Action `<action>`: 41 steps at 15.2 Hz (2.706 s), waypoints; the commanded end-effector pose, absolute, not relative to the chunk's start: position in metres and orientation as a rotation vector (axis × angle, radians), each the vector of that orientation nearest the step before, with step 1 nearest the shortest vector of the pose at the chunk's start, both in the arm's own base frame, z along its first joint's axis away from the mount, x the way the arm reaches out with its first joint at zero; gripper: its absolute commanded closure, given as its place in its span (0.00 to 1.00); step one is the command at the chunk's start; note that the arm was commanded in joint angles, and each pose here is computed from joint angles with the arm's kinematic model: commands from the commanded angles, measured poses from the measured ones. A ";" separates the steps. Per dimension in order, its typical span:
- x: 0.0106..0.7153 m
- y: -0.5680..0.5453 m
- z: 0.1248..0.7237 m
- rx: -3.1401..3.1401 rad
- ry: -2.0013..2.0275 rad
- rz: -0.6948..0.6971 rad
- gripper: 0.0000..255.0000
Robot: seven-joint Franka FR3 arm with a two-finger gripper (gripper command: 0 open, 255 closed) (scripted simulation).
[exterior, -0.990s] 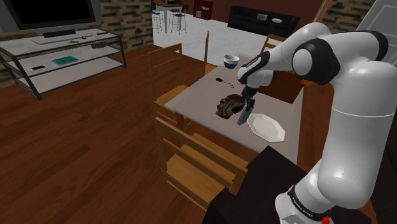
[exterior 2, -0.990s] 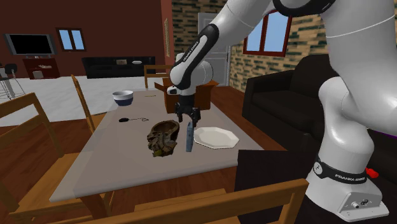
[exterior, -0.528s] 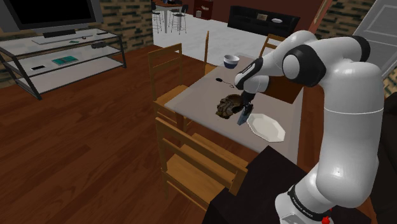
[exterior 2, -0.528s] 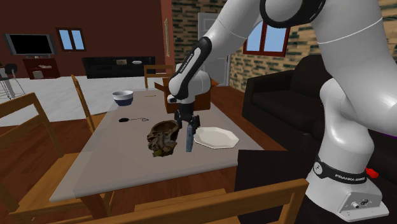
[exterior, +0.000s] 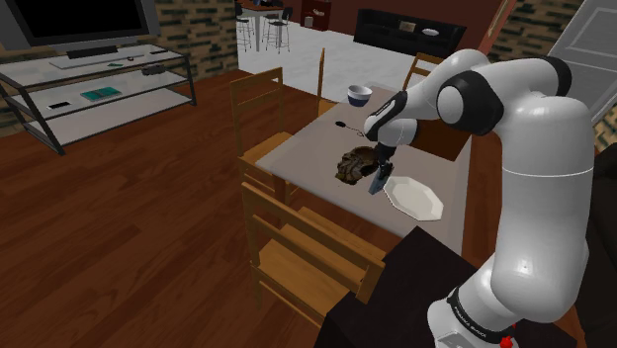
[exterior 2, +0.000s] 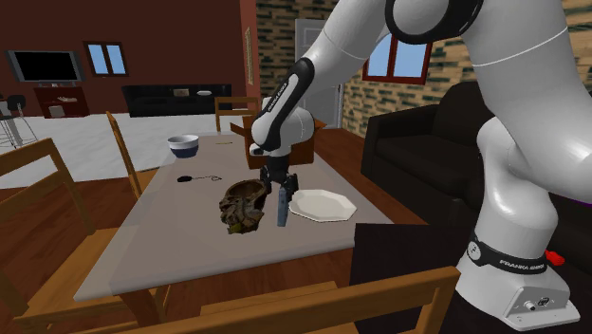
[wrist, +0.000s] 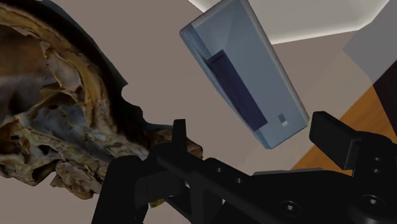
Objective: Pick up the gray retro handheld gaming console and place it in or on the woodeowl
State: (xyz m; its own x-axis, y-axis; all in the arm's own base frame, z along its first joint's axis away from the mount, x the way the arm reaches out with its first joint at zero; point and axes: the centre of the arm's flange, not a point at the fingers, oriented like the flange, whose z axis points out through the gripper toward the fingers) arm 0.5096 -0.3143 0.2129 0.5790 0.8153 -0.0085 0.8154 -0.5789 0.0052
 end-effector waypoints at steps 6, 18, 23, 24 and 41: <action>0.510 -0.314 0.213 2.784 1.438 -0.008 1.00; 0.481 -0.355 0.240 2.763 1.638 0.209 0.00; 0.482 -0.352 0.216 2.763 1.638 0.209 0.00; 0.482 -0.351 0.216 2.763 1.638 0.209 0.00; 0.482 -0.352 0.216 2.763 1.638 0.209 1.00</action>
State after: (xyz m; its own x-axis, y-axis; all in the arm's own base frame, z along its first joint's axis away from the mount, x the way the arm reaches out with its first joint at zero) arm 0.4841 -0.3530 0.2188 0.4727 0.8683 0.1504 0.8777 -0.4791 0.0078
